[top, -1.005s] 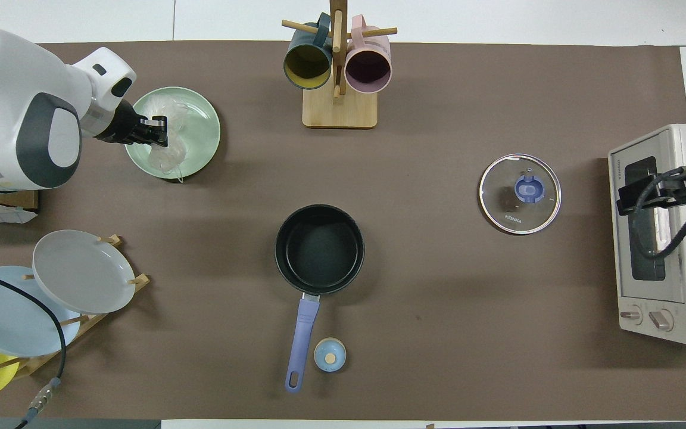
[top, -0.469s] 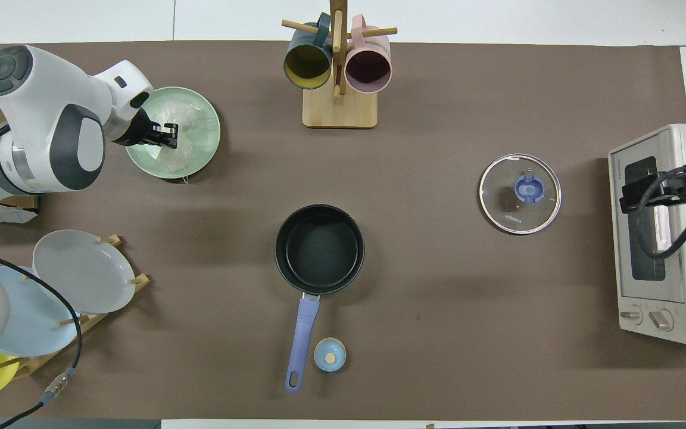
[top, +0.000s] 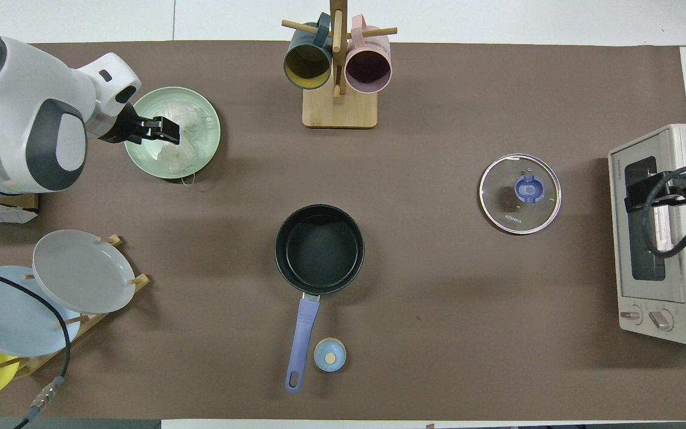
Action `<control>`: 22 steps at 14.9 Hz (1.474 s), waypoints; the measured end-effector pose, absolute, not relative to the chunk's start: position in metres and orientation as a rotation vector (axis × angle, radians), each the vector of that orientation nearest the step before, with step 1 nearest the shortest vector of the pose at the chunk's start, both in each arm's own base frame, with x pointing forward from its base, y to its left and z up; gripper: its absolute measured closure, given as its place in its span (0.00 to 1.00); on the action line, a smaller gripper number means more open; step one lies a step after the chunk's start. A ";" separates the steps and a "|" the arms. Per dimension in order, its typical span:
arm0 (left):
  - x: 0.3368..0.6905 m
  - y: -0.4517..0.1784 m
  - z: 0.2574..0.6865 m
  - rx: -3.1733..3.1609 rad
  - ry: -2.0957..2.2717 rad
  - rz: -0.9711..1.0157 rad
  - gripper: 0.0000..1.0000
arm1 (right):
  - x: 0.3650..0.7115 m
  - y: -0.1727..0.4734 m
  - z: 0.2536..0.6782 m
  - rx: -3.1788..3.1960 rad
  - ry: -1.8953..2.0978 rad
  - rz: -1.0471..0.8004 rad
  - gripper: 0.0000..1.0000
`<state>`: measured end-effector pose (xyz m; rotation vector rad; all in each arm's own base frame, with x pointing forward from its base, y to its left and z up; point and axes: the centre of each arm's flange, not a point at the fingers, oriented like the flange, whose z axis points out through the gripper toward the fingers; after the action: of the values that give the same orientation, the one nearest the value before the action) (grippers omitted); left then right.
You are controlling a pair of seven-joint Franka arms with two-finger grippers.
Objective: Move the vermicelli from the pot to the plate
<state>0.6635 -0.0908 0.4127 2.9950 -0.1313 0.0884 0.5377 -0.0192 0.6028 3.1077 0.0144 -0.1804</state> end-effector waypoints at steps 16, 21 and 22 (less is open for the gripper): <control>0.531 -0.068 0.605 3.126 -0.034 -0.124 0.00 | 0.542 -0.020 0.600 3.106 0.012 -0.210 0.00; 0.528 -0.063 0.623 3.124 -0.025 -0.116 0.00 | 0.538 -0.018 0.611 3.108 0.017 -0.179 0.00; 0.527 -0.063 0.627 3.124 -0.026 -0.122 0.00 | 0.538 -0.018 0.611 3.108 0.016 -0.179 0.00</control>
<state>0.5267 -0.0634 0.6273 3.1238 -0.0258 -0.1219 0.5376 -0.0179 0.6113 3.1076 0.0156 -0.1794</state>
